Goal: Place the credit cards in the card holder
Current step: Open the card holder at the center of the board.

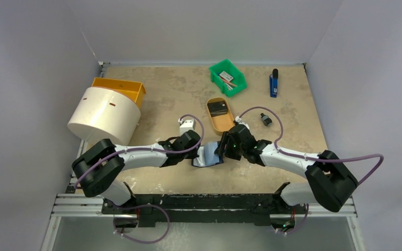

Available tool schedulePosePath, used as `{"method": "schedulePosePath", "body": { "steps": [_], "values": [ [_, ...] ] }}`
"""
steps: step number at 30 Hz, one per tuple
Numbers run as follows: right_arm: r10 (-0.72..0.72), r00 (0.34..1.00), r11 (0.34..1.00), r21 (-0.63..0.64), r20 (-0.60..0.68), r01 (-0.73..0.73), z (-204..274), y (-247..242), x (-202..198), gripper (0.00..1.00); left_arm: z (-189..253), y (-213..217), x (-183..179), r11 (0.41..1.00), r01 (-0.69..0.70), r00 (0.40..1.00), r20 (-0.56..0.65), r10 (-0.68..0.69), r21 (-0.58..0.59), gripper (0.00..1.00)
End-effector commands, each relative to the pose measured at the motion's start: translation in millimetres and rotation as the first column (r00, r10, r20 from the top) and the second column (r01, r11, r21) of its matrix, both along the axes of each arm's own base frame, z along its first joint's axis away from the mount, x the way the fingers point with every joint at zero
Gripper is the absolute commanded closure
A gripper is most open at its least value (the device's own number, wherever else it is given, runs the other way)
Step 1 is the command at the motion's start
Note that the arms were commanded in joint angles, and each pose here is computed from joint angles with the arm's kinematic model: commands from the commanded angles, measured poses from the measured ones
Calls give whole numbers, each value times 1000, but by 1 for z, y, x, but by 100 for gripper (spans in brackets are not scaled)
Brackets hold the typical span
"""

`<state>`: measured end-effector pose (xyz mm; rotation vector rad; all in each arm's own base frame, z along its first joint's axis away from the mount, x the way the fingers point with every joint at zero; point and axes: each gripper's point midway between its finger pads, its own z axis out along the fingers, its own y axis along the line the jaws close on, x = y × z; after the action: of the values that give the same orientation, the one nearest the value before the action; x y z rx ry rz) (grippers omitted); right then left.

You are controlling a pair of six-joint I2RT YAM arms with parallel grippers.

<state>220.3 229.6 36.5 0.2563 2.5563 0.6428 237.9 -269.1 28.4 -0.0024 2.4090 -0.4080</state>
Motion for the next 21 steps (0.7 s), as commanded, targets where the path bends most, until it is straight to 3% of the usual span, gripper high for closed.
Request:
{"method": "schedulePosePath", "body": {
  "steps": [1, 21],
  "values": [
    [-44, 999, 998, 35, 30, 43, 9, 0, 8, 41, -10, 7, -6, 999, 23, 1000, -15, -22, 43, 100],
    [-80, 995, 996, 44, 59, 78, 19, -2, 26, 39, -10, 6, -7, 999, 29, 999, -16, -29, 36, 100]
  ]
}}
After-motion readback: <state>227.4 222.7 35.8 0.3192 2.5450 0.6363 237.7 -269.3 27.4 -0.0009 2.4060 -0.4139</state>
